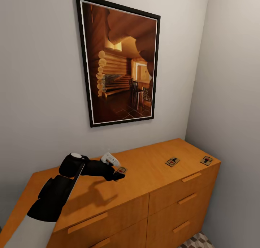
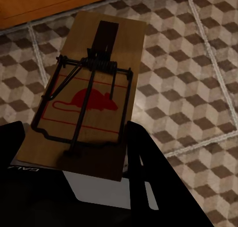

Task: Take the four mousetraps from the cabinet in the bathroom and place them on the bathroom floor. Make sure all four end up on the same floor surface, and ensure that at least two of them are either under or directly next to the same bathroom sink.

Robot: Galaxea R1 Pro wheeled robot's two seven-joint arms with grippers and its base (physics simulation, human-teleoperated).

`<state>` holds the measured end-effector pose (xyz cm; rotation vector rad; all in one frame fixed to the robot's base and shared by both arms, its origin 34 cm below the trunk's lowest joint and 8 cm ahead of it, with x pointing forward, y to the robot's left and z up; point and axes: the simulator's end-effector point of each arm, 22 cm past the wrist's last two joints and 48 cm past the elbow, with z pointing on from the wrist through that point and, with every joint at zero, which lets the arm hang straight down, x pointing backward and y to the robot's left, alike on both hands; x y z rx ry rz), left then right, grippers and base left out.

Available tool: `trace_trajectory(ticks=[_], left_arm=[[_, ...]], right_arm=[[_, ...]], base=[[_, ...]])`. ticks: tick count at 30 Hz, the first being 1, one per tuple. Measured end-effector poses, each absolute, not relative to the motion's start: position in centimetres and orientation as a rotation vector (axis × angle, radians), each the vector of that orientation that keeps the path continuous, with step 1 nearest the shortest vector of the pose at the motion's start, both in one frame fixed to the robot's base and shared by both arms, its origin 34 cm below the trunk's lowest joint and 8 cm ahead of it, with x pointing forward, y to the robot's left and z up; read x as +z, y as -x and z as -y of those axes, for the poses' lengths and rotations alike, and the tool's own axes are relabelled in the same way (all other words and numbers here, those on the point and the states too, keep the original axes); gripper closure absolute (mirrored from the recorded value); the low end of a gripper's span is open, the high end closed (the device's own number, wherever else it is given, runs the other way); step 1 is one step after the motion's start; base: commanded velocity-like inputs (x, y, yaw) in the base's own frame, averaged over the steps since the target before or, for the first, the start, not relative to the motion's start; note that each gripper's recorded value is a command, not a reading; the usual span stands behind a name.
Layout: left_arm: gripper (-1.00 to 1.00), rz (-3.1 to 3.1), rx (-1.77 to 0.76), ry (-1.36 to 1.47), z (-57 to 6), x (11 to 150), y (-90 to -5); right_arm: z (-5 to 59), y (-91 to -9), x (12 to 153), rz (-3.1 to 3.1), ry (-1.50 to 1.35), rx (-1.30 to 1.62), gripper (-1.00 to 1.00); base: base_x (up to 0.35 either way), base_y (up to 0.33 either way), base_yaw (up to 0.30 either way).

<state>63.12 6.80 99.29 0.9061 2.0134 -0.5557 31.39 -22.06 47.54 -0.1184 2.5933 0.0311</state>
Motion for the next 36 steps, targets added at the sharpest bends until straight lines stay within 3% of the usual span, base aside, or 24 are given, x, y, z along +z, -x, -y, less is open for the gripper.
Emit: trace_trajectory(ticks=[36], left_arm=[[-1.0, -2.014, -0.557, -0.884, -7.32, 99.5, -63.43]], right_arm=[[22.06, -31.39, 47.54, -2.593, 0.118, 0.031, 1.0]], base=[[0.038, 0.031, 0.0]])
